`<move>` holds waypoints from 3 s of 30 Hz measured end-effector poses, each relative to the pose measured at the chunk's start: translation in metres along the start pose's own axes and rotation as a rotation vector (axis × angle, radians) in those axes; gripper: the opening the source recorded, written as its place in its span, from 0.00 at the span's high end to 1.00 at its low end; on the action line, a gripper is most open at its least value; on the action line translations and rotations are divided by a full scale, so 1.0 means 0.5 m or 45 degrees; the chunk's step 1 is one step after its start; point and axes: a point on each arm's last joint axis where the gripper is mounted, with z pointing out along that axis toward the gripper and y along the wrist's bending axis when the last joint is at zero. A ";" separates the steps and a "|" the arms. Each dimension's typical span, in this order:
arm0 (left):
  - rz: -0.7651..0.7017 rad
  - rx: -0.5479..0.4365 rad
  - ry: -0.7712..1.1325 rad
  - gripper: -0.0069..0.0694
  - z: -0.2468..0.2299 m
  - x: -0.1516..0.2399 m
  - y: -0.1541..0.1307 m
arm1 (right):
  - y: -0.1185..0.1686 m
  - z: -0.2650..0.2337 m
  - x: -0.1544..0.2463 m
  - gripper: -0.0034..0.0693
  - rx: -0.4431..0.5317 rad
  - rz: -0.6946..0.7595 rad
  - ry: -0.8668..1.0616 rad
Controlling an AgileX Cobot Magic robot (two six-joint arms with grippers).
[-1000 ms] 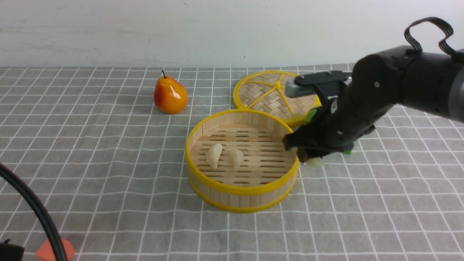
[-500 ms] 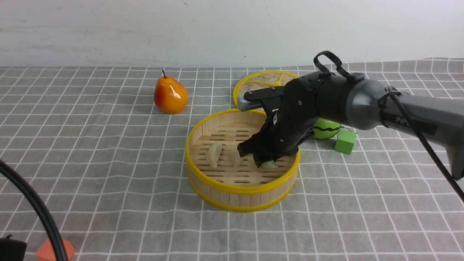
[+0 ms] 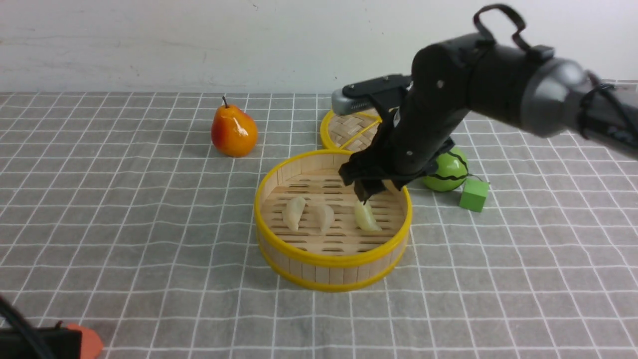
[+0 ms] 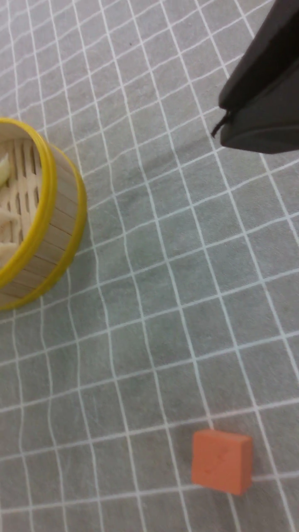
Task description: Put the dumplings into the steamer on the table with the grey tablecloth.
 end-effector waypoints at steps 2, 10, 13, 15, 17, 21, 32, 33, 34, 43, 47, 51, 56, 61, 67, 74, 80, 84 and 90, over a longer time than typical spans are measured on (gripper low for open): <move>0.006 0.035 -0.046 0.86 0.007 0.020 0.004 | 0.002 -0.045 -0.001 0.39 -0.003 -0.023 -0.029; -0.077 0.174 -0.379 0.86 0.034 0.071 0.020 | 0.008 -0.240 0.089 0.81 -0.051 -0.046 -0.306; -0.085 0.182 -0.419 0.85 0.035 0.069 0.021 | 0.007 -0.305 0.156 0.95 -0.079 -0.065 -0.493; -0.088 0.185 -0.425 0.85 0.035 0.068 0.021 | 0.004 -0.347 0.210 0.98 -0.082 -0.089 -0.623; -0.088 0.184 -0.426 0.84 0.036 0.069 0.021 | 0.001 -0.372 0.253 0.98 -0.081 -0.097 -0.703; -0.090 0.186 -0.430 0.84 0.035 0.068 0.021 | -0.006 -0.437 0.355 0.98 -0.084 -0.104 -0.890; -0.091 0.186 -0.431 0.84 0.035 0.068 0.021 | -0.015 -0.543 0.517 0.98 -0.115 -0.102 -1.210; -0.091 0.186 -0.431 0.84 0.035 0.068 0.021 | -0.015 -0.544 0.520 0.98 -0.118 -0.099 -1.208; -0.091 0.186 -0.431 0.83 0.035 0.068 0.021 | -0.015 -0.543 0.521 0.98 -0.119 -0.098 -1.200; -0.091 0.186 -0.431 0.82 0.035 0.068 0.021 | -0.016 -0.522 0.538 0.97 -0.109 -0.117 -1.022; -0.090 0.186 -0.429 0.81 0.035 0.069 0.021 | -0.016 -0.518 0.543 0.97 -0.108 -0.120 -0.982; -0.090 0.185 -0.423 0.81 0.036 0.069 0.021 | -0.015 -0.516 0.544 0.97 -0.117 -0.116 -0.970; -0.090 0.184 -0.420 0.81 0.036 0.070 0.021 | -0.019 -0.489 0.545 0.98 -0.102 -0.108 -1.010; -0.090 0.184 -0.420 0.80 0.036 0.070 0.021 | -0.049 -0.398 0.592 0.98 0.030 -0.044 -1.126; -0.090 0.184 -0.419 0.80 0.036 0.070 0.021 | -0.093 -0.318 0.684 0.98 0.320 0.138 -1.280; -0.090 0.184 -0.417 0.80 0.036 0.070 0.021 | -0.119 -0.246 0.758 0.98 0.519 0.363 -1.201; -0.090 0.184 -0.416 0.80 0.036 0.070 0.021 | -0.126 -0.209 0.785 0.98 0.544 0.444 -1.062; -0.090 0.184 -0.417 0.80 0.036 0.070 0.021 | -0.124 -0.206 0.787 0.98 0.528 0.440 -1.023; -0.090 0.184 -0.415 0.79 0.036 0.071 0.021 | -0.123 -0.206 0.788 0.98 0.518 0.443 -1.009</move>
